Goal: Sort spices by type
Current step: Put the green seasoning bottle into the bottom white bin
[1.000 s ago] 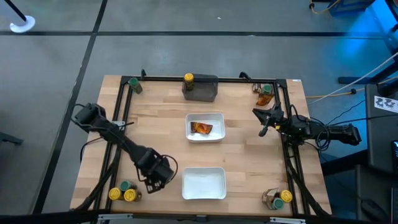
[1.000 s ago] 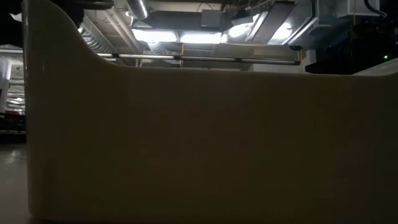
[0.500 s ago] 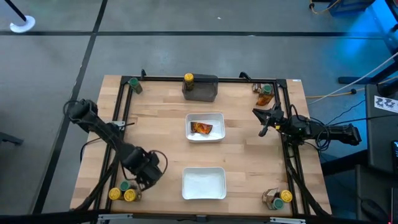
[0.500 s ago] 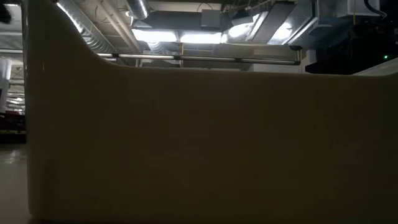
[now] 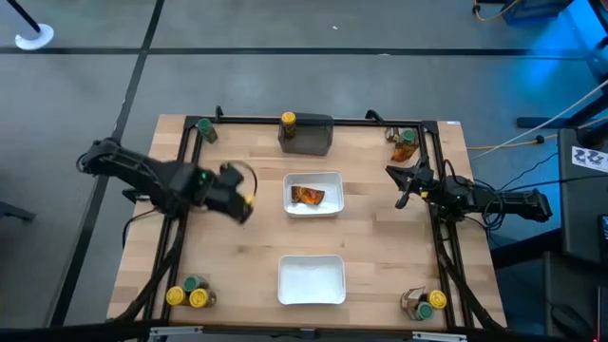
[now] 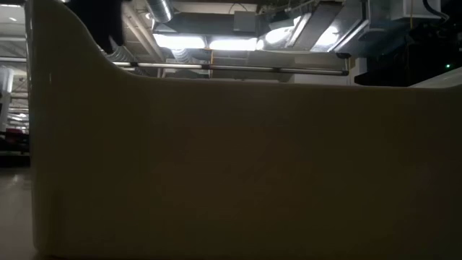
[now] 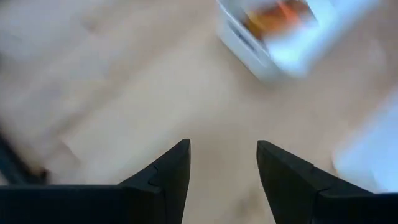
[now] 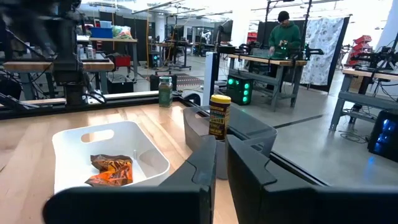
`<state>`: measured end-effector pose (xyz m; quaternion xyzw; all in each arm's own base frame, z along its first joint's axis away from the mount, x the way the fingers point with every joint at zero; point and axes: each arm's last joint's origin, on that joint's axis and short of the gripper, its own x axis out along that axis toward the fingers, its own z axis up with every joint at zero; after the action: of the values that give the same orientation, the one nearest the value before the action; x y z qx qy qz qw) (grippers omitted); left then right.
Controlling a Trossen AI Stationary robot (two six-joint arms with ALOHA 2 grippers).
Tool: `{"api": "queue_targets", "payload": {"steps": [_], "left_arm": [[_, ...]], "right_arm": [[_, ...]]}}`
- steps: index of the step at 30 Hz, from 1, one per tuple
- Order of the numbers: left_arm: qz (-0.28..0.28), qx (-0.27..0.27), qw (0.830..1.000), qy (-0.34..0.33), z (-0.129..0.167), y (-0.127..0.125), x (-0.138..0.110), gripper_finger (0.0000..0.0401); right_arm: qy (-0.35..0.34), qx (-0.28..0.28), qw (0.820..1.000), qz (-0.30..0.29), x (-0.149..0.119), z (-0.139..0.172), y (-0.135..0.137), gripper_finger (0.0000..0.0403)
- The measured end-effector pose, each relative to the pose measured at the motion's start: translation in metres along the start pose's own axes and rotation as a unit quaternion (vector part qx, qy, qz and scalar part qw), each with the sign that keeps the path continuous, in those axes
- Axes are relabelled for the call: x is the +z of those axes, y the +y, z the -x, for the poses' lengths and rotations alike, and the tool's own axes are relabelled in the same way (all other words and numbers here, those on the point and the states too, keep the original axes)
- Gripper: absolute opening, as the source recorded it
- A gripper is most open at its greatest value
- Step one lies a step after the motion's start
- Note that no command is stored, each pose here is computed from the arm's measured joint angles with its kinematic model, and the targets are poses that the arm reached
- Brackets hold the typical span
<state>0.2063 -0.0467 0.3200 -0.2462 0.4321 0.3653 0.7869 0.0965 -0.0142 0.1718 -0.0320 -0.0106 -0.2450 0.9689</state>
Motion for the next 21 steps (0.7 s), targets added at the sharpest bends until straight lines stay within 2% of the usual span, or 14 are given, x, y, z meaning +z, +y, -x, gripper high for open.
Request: {"api": "queue_targets", "payload": {"steps": [4, 8, 11, 17, 21], "left_arm": [[0.03, 0.081, 0.995, -0.049, -0.011, 0.022, 0.026, 0.0169], [0.03, 0.175, 0.979, -0.101, -0.022, 0.046, 0.051, 0.0169], [0.041, 0.221, 0.969, -0.1, -0.03, 0.066, 0.07, 0.0169], [0.102, 0.217, 0.969, -0.054, -0.048, 0.112, 0.106, 0.0169], [0.144, 0.226, 0.963, -0.033, -0.059, 0.15, 0.124, 0.0169]], "right_arm": [[0.0, 0.0, 1.0, 0.0, 0.0, 0.0, 0.0, 0.0037], [0.0, 0.0, 1.0, 0.0, 0.0, 0.0, 0.0, 0.0037], [0.0, 0.002, 1.0, 0.0, 0.0, 0.0, 0.0, 0.0037], [-0.001, 0.02, 1.0, 0.0, 0.0, 0.0, 0.001, 0.0037], [-0.001, 0.022, 1.0, 0.003, 0.0, 0.0, 0.001, 0.0037]]}}
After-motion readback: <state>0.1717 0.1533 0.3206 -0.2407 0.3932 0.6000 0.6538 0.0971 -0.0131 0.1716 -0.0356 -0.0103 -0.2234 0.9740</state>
